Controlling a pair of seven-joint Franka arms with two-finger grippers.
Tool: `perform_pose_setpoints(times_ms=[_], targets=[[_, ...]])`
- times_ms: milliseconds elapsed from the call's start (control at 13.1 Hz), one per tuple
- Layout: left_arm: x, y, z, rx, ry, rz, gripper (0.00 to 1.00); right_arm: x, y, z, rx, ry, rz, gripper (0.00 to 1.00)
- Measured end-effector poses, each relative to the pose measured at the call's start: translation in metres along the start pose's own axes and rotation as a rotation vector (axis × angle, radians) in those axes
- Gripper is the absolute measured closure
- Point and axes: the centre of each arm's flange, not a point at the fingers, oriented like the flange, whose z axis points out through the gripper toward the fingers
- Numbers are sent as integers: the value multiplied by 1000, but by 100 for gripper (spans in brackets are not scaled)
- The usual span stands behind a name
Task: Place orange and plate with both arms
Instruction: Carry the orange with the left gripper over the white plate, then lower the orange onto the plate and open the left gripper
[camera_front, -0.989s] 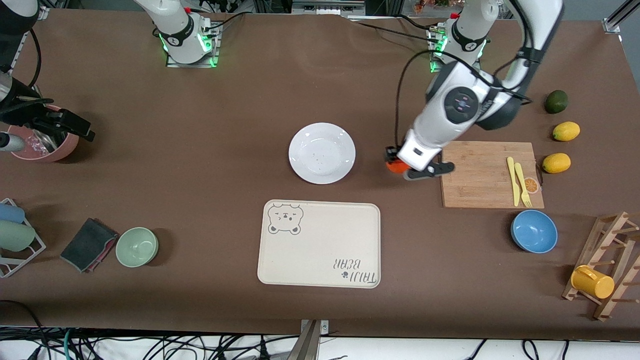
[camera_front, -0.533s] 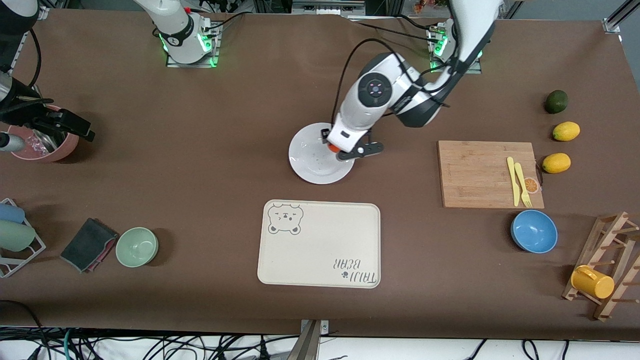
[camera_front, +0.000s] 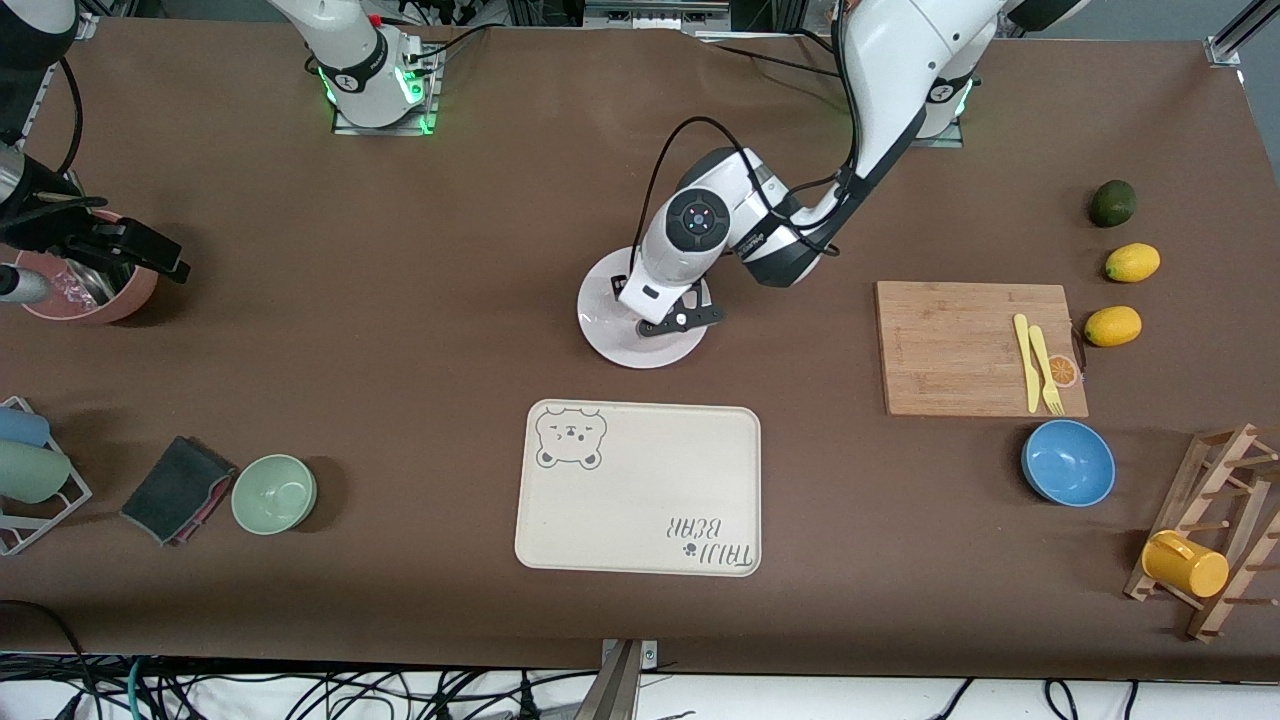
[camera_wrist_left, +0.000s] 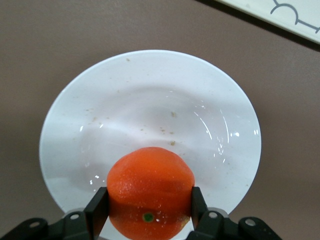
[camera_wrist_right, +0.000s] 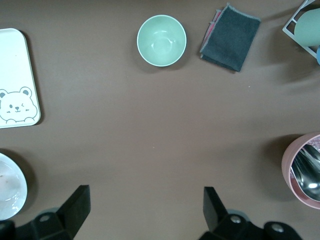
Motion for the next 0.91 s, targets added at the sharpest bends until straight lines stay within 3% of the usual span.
perform_pose_setpoints(times_ms=[228, 457, 533, 761, 913], targets=[[2, 0, 20, 4, -7, -14, 30, 0, 0, 0, 0, 0, 0, 0], [14, -3, 17, -1, 6, -30, 3, 0, 0, 0, 0, 0, 0, 0], [18, -3, 12, -8, 12, -35, 0, 0, 0, 0, 0, 0, 0, 0], [34, -9, -17, -6, 29, -55, 0, 0, 0, 0, 0, 0, 0, 0], [65, -37, -72, 26, 42, -51, 0, 0, 0, 0, 0, 0, 0, 0]])
